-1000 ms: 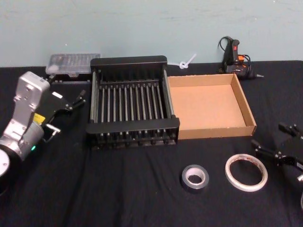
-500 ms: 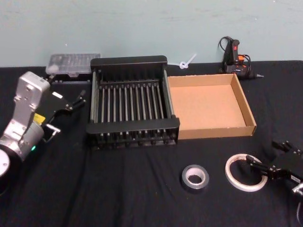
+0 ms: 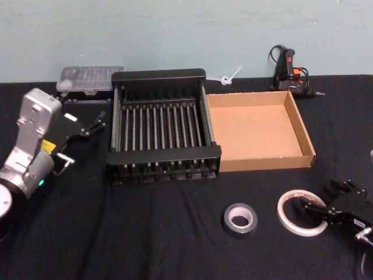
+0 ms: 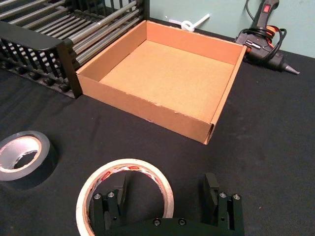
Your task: Pick up the white tape and place it into the black box , Pick up the silver tape and place it into the brown box.
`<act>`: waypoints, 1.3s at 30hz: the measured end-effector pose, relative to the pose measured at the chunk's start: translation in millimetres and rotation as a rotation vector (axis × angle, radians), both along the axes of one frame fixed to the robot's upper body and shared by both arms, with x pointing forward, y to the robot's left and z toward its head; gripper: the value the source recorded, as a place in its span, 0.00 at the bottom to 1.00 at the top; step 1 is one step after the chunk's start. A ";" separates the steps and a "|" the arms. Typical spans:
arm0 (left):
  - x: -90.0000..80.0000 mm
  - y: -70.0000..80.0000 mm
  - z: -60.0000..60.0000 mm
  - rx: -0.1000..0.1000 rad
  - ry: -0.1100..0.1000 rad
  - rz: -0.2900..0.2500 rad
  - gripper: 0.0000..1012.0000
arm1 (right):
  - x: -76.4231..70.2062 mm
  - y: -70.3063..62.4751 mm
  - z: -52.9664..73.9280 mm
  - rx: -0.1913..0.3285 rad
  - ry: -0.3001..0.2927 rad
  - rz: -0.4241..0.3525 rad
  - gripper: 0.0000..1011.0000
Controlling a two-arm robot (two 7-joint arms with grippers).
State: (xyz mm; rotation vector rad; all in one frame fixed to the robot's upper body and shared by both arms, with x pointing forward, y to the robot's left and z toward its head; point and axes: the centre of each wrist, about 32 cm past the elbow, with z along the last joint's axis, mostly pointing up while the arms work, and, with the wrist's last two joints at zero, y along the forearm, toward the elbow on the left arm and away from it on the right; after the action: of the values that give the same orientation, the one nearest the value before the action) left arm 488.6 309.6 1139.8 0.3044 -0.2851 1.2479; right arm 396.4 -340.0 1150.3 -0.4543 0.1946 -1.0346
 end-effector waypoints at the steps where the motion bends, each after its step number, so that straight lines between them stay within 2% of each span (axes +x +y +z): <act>1: 0.0 0.0 0.0 0.000 0.000 0.000 0.99 | 0.8 0.3 -1.0 0.000 0.002 -0.003 0.99; 16: 0.0 0.0 0.0 0.000 0.000 0.000 0.99 | 9.5 1.0 -7.6 0.002 0.022 -0.025 0.99; 39: 0.0 0.0 0.0 0.000 0.000 0.000 0.99 | 13.0 1.6 -10.5 0.001 0.043 -0.024 0.99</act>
State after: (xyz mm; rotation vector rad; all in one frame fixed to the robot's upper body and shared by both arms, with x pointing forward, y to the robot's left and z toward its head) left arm 488.6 309.7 1139.8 0.3045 -0.2851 1.2480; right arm 409.4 -338.4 1139.8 -0.4746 0.2397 -1.0489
